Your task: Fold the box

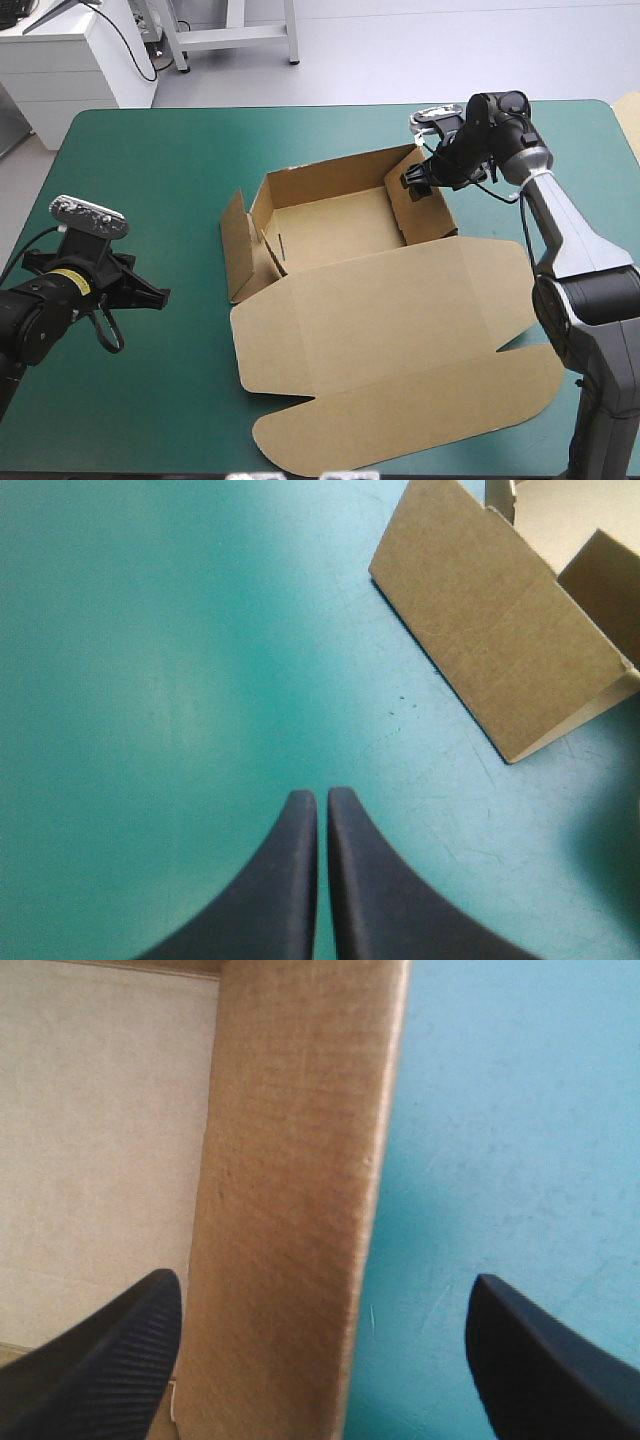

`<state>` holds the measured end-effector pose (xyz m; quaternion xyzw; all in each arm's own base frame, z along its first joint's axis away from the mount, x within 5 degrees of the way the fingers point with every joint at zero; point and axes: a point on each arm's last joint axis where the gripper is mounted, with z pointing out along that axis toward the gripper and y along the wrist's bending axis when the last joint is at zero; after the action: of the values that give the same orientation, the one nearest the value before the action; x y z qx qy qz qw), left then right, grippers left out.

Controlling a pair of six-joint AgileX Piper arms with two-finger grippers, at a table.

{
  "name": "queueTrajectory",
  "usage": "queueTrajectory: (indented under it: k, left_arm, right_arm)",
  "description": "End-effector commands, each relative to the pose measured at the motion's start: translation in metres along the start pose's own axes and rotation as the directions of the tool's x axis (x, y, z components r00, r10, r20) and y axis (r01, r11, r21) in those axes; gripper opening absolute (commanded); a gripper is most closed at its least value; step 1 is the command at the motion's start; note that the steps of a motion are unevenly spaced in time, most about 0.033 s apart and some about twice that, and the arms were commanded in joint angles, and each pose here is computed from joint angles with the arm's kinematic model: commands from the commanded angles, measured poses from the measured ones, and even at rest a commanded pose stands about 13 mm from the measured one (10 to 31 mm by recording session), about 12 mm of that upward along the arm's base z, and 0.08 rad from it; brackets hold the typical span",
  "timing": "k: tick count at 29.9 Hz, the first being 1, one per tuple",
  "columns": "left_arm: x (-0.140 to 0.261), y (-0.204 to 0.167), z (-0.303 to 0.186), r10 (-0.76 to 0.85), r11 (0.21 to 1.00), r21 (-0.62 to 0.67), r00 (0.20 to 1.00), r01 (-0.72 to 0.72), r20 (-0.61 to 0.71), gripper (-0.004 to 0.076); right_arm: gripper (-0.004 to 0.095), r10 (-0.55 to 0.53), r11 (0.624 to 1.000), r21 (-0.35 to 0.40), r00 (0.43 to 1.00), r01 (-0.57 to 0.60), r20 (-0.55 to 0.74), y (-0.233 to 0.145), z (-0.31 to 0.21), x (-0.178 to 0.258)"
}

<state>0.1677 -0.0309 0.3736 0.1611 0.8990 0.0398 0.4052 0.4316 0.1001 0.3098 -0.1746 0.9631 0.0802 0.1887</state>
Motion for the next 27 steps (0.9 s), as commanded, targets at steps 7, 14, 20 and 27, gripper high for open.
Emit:
queueTrajectory:
  k: [7,14,20,27]
  left_arm:
    - [-0.010,0.002,-0.009,-0.037,0.999,-0.008,0.995,0.038,0.091,0.0012]
    - [-0.010,0.002,-0.009,-0.037,0.999,-0.008,0.995,0.038,0.091,0.0011]
    - [-0.010,0.002,-0.009,-0.037,0.999,-0.008,0.995,0.038,0.091,0.0012]
    - [-0.010,0.002,-0.009,-0.037,0.999,-0.008,0.995,0.038,0.091,0.0012]
  right_arm:
    - [0.0761,-0.027,1.000,0.012,0.997,0.026,0.069,0.003,-0.029,-0.004]
    - [0.0736,-0.014,1.000,-0.014,0.999,0.014,0.032,0.001,-0.009,-0.005]
    - [0.0581,-0.023,1.000,-0.012,1.000,0.023,0.009,-0.001,0.002,-0.005]
    - [0.0216,-0.016,1.000,-0.018,1.000,0.016,-0.002,-0.001,0.007,-0.005]
